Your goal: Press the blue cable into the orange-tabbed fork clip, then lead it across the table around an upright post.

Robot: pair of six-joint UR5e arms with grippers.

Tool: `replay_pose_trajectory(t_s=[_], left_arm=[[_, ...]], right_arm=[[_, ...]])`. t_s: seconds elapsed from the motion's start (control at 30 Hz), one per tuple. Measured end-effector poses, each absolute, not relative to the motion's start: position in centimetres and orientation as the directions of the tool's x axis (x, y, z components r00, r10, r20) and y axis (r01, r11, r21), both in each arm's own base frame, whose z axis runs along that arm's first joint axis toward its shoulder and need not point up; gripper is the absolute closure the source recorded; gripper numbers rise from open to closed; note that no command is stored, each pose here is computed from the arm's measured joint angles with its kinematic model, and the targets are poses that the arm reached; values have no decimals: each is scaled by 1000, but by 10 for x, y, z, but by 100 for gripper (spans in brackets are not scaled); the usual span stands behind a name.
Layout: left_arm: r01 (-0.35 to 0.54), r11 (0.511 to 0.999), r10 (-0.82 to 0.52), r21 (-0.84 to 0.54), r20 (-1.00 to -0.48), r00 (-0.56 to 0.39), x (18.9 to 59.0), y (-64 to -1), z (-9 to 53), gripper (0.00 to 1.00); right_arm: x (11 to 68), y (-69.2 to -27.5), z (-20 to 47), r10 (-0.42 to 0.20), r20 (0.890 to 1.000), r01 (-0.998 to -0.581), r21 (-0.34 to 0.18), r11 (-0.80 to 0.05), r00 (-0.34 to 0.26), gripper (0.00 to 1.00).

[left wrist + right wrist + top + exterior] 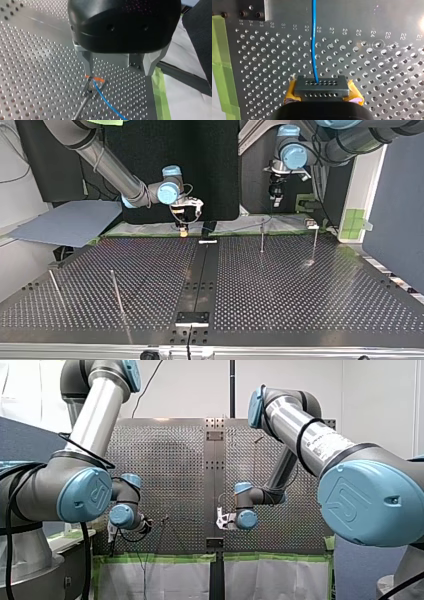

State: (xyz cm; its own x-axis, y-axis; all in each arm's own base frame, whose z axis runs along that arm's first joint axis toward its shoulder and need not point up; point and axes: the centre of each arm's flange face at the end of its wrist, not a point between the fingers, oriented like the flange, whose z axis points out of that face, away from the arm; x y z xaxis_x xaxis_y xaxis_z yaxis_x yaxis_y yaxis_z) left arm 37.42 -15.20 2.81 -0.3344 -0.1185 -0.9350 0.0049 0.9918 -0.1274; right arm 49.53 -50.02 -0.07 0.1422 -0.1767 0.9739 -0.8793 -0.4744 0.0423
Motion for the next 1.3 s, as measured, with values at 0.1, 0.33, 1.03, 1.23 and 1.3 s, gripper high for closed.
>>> replay_pose_trajectory(t_s=[0.1, 0.33, 1.03, 1.23, 1.3], left_arm=[[24, 992, -111, -127, -933, -341, 365, -154, 33, 0], [74, 983, -136, -169, -935, -327, 368, -162, 54, 0], [191, 957, -179, -220, -961, -211, 405, -200, 105, 0], [172, 959, -183, -225, -956, -231, 420, -206, 94, 0], [165, 958, -190, -234, -951, -245, 422, -208, 87, 0]], right_arm=[[495, -500, -1, -177, 974, -879, 42, -475, 143, 100], [495, -500, -1, -177, 974, -879, 40, -474, 140, 100], [495, -499, -3, -181, 973, -877, 39, -478, 142, 100], [495, -499, -4, -182, 973, -877, 39, -478, 143, 100], [495, -499, -4, -182, 973, -877, 39, -478, 143, 100]])
